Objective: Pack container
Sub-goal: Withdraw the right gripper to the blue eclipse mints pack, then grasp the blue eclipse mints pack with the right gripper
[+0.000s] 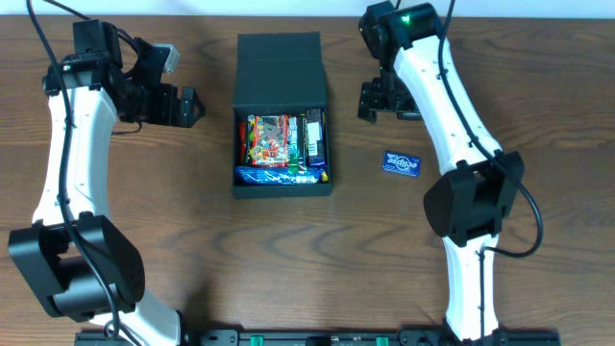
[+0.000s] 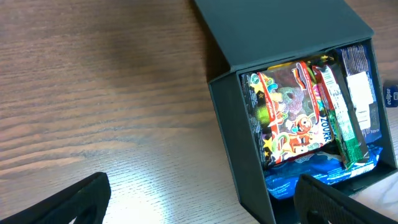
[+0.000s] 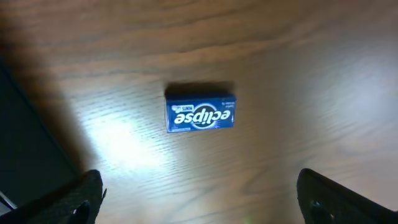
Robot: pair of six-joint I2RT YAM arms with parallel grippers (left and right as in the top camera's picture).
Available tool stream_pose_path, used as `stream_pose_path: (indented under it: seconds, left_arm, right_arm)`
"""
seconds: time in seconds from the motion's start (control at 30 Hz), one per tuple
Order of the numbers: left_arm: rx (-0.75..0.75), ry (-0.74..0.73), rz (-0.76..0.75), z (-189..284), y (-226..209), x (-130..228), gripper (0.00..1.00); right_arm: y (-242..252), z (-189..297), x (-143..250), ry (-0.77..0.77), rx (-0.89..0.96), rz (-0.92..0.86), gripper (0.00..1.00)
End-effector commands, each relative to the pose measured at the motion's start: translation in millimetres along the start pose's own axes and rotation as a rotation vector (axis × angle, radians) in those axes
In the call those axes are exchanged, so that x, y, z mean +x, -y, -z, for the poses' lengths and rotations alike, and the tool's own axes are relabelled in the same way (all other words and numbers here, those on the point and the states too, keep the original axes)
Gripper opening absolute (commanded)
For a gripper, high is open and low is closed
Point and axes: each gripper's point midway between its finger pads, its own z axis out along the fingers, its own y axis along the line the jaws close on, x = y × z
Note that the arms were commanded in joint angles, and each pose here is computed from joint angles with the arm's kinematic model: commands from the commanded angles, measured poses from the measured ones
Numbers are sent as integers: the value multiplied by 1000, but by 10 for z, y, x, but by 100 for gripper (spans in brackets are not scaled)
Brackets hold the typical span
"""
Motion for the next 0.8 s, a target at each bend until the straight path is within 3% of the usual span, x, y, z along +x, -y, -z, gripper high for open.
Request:
stream_pose_path:
  seconds: [0.0, 0.23, 0.5, 0.77]
  left_arm:
    - [-1, 0, 25, 0, -14, -16, 95]
    - [-1, 2, 75, -2, -13, -21, 96]
    - [1, -4, 102, -2, -8, -7, 96]
    - [-2, -5, 101, -1, -14, -4, 95]
  right_arm:
    - [77, 170, 36, 40, 7, 175, 99]
    - [480, -36, 467, -44, -43, 94, 99]
    - [-123, -683, 669, -92, -335, -30, 99]
    - [-25, -917, 649, -55, -237, -127, 99]
